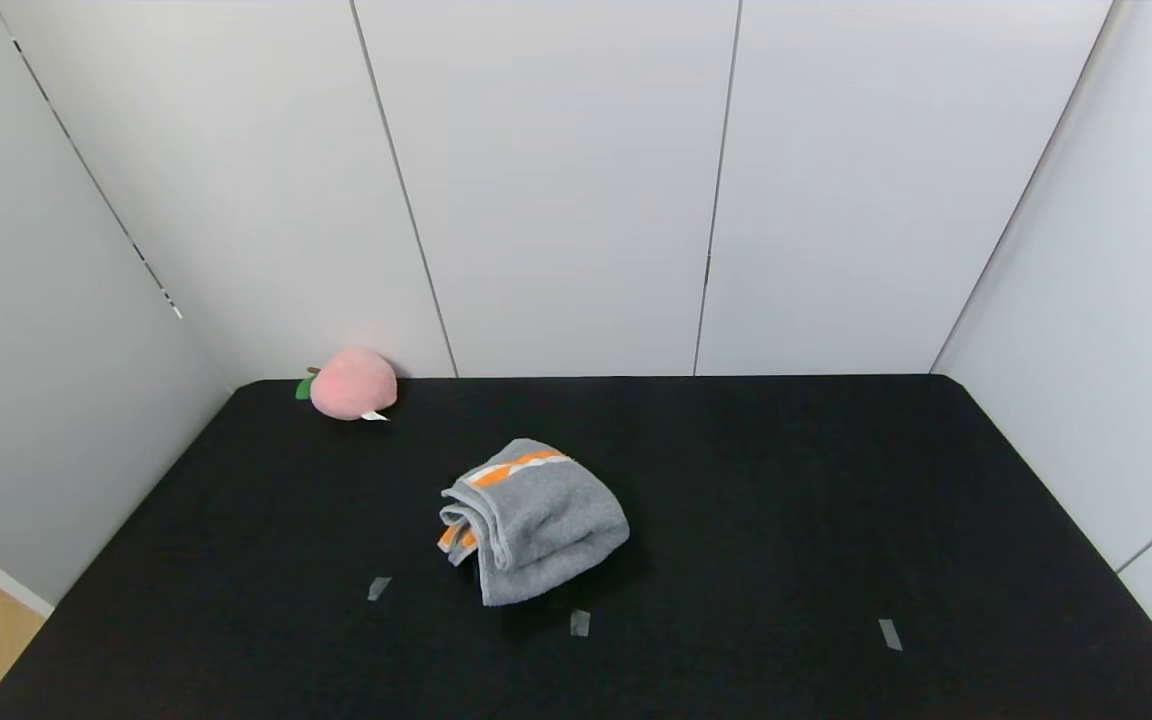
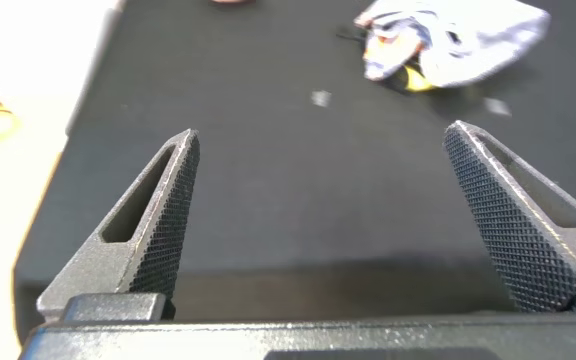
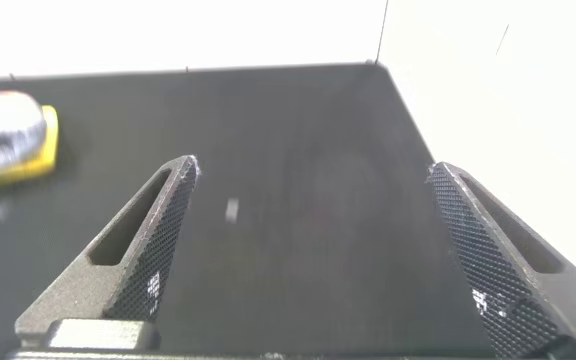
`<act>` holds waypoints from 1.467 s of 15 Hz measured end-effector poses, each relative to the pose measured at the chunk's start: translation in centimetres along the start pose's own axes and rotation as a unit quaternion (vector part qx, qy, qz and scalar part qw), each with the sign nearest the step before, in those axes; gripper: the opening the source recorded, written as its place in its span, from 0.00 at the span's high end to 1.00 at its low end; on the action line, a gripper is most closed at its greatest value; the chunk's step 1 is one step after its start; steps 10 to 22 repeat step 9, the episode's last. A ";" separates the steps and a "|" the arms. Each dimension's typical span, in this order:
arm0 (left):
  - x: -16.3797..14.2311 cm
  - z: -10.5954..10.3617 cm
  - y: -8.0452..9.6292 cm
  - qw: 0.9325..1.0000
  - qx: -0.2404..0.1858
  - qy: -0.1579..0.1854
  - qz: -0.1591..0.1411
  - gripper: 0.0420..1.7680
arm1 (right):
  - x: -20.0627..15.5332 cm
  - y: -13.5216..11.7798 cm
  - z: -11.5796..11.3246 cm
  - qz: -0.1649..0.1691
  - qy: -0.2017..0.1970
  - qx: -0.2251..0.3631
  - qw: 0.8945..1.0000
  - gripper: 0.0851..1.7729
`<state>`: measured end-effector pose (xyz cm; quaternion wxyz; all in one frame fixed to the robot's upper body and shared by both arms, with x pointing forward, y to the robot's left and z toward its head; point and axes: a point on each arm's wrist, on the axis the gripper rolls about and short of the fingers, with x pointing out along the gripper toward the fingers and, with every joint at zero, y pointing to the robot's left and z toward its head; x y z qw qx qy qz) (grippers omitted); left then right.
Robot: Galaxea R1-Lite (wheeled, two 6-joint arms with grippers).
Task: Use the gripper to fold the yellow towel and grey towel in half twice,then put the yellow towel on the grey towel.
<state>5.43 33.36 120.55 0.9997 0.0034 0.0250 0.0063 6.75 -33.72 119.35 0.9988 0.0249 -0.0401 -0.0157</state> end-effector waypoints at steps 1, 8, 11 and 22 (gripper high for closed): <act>0.3 -0.4 0.0 1.000 0.002 -0.005 0.008 0.03 | 0.0 0.0 -0.5 0.000 0.018 -0.007 1.000 0.04; 1.3 -2.1 -0.1 1.000 0.000 0.005 -0.007 0.03 | 0.1 0.0 -1.1 0.003 0.038 -0.024 0.999 0.04; 1.3 -2.2 -0.1 1.000 -0.001 0.005 -0.006 0.03 | 0.1 0.0 -1.1 0.004 0.038 -0.025 0.999 0.04; 1.3 -2.2 -0.1 1.000 -0.001 0.005 -0.006 0.03 | 0.1 0.0 -1.1 0.004 0.038 -0.025 0.999 0.04</act>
